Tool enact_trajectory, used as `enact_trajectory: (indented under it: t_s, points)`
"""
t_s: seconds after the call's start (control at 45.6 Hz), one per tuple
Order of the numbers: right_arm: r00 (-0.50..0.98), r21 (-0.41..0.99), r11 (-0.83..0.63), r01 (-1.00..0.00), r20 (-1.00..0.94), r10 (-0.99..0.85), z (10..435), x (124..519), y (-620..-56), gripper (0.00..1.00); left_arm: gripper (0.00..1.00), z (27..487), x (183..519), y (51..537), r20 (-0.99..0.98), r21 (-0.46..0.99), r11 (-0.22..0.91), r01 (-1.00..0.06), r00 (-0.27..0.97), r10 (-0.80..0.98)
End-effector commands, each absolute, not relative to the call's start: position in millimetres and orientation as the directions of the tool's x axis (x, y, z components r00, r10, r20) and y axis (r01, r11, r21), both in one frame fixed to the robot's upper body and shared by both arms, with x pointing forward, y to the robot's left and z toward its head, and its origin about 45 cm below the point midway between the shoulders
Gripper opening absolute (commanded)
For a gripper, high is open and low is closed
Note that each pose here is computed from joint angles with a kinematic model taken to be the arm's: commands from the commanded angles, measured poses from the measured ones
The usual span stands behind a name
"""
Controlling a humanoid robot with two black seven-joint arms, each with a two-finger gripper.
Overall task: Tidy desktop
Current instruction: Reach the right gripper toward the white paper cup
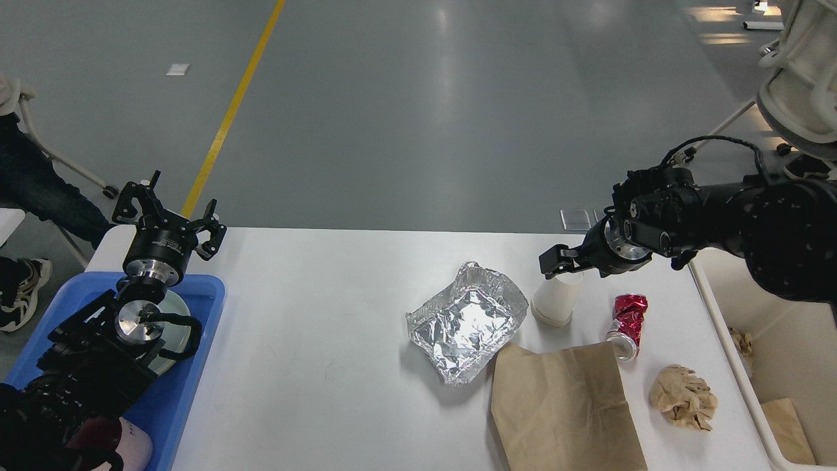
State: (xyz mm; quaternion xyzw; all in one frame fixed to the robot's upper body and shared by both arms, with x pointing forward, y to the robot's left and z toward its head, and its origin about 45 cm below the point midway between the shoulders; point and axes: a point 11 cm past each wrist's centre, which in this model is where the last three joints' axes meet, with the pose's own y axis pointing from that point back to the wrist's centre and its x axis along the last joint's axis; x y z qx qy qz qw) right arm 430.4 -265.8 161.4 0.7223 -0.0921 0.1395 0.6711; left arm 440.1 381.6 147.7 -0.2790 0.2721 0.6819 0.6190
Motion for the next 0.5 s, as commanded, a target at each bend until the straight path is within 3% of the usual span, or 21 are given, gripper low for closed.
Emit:
enact_trajectory:
  t_s: [0.0,0.482]
  points:
    - [0.933,0.932,-0.078,-0.354,0.358,0.042,152.8,436.6,-271.1,1.0,0.96,147.0,439.6,381.8,-0.717,0.027,-0.086,-0.996,-0.08,0.692]
    - [0.905,0.905,-0.078,-0.417,0.422,0.056,125.9,435.5,-269.4,1.0,0.96,147.7,440.1,381.6,-0.717,0.026,-0.086,-0.996,-0.078,0.692]
